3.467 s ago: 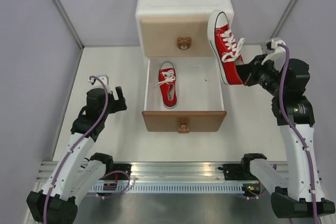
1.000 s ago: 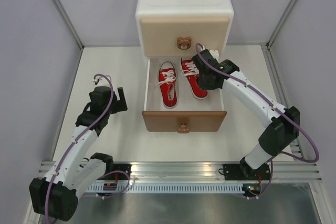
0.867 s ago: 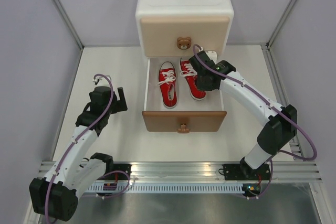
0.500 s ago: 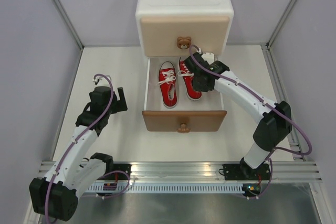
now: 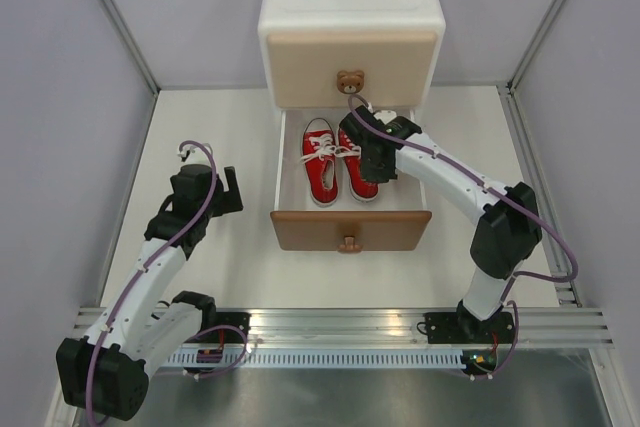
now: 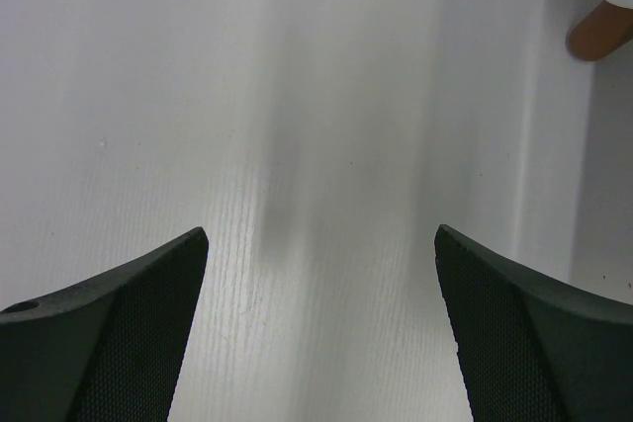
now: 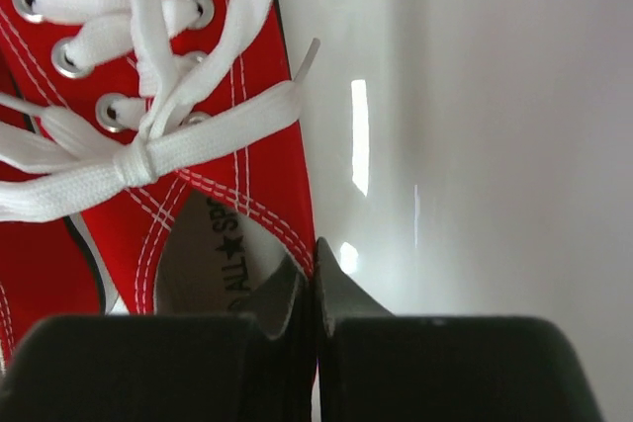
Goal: Place and organize the shoes in the shoe cabinet
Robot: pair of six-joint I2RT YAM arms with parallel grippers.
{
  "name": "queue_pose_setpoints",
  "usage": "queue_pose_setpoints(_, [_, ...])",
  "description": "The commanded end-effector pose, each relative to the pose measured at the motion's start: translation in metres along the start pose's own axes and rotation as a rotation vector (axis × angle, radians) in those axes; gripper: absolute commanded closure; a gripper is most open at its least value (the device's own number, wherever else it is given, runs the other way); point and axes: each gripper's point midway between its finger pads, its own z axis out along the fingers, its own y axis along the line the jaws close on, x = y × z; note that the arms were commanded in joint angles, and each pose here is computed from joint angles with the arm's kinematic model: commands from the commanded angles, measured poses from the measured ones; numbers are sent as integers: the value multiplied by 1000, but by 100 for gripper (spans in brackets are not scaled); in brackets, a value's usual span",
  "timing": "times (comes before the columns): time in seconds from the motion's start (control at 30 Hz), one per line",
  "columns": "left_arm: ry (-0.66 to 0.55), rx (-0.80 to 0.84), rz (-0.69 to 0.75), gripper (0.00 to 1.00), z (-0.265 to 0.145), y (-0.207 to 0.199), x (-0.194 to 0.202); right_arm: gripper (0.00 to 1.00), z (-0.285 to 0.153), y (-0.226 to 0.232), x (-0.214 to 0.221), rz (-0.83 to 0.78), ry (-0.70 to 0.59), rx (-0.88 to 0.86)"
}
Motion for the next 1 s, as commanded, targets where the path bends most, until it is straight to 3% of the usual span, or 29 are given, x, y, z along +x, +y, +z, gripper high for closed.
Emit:
queue_pose_setpoints(0.0, [-39, 13, 23, 2, 0, -3, -11, 97, 10, 19, -26, 50, -71, -67])
queue_pose_setpoints(0.3, [-42, 7, 22, 2, 0, -2, -12, 96, 17, 24, -35, 129, -117, -68])
queue_pose_setpoints(0.57, [-43, 8, 22, 2, 0, -2, -12, 100, -10, -6, -60, 211, -274, 4])
queue_pose_setpoints(0.97, [-36, 6, 25, 2, 1, -2, -11, 100, -6, -8, -54, 209, -262, 10])
